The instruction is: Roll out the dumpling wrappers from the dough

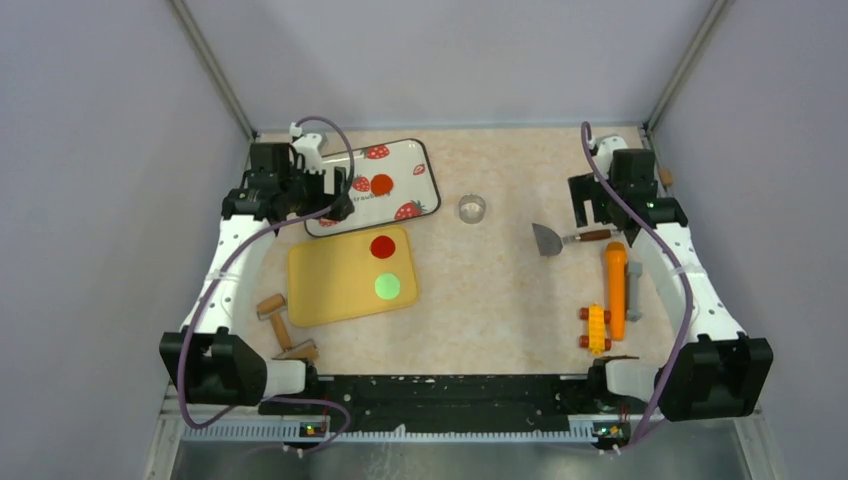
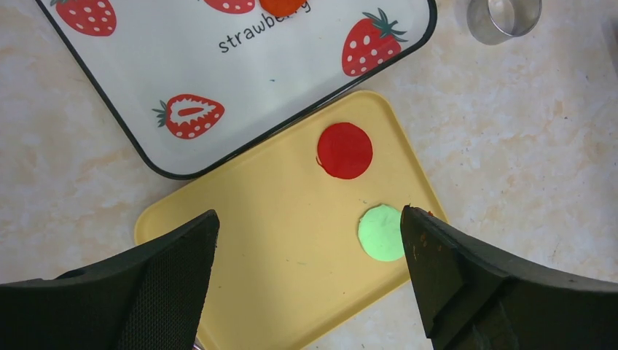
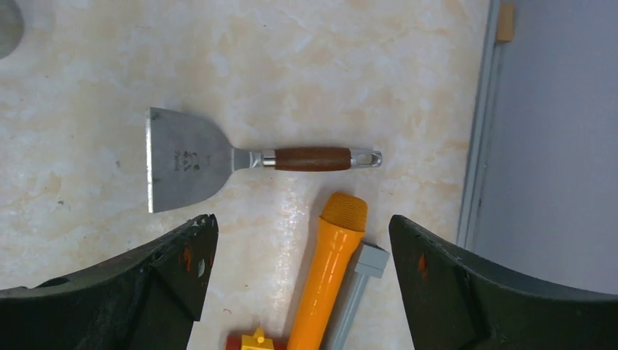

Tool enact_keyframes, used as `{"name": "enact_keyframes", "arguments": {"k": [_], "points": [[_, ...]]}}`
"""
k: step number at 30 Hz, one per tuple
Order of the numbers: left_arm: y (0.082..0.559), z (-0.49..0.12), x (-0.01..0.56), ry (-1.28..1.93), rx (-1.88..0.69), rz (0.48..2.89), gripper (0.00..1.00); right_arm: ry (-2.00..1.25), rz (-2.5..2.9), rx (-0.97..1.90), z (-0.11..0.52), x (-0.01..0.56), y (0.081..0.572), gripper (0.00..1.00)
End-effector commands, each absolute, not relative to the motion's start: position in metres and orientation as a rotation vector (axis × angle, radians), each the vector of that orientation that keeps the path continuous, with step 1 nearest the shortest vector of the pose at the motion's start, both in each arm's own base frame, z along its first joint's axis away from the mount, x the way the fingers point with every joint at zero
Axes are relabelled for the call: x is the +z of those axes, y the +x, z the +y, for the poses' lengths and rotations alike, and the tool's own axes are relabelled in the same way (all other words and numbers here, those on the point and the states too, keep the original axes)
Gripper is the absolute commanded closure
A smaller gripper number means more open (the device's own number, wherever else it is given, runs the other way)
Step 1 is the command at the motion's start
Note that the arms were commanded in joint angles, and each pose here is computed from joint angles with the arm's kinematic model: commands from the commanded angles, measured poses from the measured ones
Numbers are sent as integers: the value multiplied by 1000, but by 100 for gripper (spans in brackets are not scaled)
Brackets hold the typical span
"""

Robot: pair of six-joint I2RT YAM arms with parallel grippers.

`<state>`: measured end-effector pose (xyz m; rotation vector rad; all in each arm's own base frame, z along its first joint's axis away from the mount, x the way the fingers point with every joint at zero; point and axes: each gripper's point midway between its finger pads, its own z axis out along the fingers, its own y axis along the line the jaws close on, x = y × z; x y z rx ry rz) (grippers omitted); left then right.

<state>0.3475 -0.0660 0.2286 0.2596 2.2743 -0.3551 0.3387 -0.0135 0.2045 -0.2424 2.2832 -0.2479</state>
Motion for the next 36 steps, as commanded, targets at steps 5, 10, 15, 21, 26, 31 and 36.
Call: {"name": "enact_keyframes", "arguments": {"k": [5, 10, 15, 21, 26, 31, 36], "points": [[341, -76, 223, 278, -417, 2267, 3, -577, 2164, 200, 68, 219, 364, 22], [337, -80, 221, 260, -453, 2266, 2, -715, 2157, 303, 134, 210, 387, 38], [332, -76, 225, 240, -442, 2237, 1, -931, 2112, 428, 220, 196, 404, 80], [318, -71, 229, 166, -468, 2227, 1, -1044, 2119, 535, 305, 158, 424, 77], [313, -54, 228, 94, -446, 2227, 1, -1044, 2130, 570, 353, 131, 436, 79], [311, -47, 231, 51, -449, 2217, 1, -1000, 2185, 493, 360, 100, 450, 79], [311, -40, 229, 3, -456, 2215, 1, -986, 2214, 305, 334, 82, 462, 78]]}}
